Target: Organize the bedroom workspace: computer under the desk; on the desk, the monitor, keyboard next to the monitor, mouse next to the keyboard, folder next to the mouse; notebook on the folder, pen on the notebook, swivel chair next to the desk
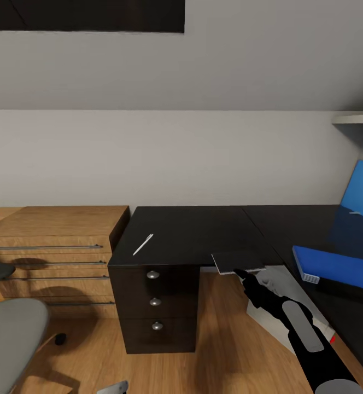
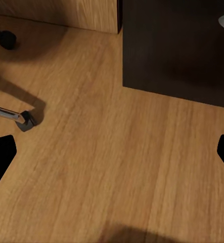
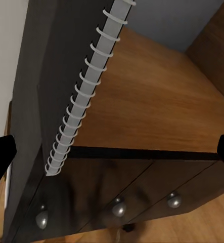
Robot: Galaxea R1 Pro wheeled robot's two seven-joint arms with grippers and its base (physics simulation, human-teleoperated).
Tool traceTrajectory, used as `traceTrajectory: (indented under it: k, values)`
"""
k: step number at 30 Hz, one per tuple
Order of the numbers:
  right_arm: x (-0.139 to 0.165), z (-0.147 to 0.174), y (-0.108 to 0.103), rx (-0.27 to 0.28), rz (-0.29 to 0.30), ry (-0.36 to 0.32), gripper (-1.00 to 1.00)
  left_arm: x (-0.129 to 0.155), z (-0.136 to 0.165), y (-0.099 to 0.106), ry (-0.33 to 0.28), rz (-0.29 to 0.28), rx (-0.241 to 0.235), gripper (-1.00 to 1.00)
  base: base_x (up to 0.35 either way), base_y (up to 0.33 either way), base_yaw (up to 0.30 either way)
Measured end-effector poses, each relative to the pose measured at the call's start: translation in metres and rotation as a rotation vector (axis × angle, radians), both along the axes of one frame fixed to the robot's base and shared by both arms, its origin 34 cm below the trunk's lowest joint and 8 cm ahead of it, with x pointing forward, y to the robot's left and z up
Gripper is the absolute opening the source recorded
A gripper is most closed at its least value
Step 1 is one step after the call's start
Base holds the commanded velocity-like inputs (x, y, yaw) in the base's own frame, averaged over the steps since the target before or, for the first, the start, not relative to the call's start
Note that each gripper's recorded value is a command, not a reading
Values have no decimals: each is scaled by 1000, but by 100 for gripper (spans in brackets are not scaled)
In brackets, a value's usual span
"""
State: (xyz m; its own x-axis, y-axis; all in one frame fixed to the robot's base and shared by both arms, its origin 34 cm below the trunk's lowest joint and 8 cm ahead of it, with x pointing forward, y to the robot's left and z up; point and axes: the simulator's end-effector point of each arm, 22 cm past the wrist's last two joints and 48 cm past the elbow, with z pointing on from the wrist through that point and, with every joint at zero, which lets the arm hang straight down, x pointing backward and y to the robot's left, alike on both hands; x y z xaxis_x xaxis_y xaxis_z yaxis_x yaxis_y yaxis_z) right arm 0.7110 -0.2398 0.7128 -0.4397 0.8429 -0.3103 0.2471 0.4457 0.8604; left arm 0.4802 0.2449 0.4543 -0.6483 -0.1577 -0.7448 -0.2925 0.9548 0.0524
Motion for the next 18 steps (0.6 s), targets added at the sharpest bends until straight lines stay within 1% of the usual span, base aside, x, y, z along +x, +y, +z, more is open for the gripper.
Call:
traceTrajectory:
  k: [3, 7, 11, 14, 18]
  values:
    - [0, 0, 0, -2, 1, 0, 100, 0, 0, 0, -1, -1, -1, 100, 3, 0, 0]
    - [0, 0, 0, -4, 2, -1, 100, 0, 0, 0, 0, -1, 0, 100, 119, 20, 0]
    - [0, 0, 1, -4, 3, -1, 100, -1, 0, 0, 1, -1, 0, 100, 46, 4, 0]
    - [0, 0, 1, -4, 3, -2, 100, -1, 0, 0, 0, 0, 0, 100, 180, 1, 0]
    - [0, 0, 1, -4, 2, -1, 100, -2, -2, 1, 5, -1, 2, 100, 44, 0, 0]
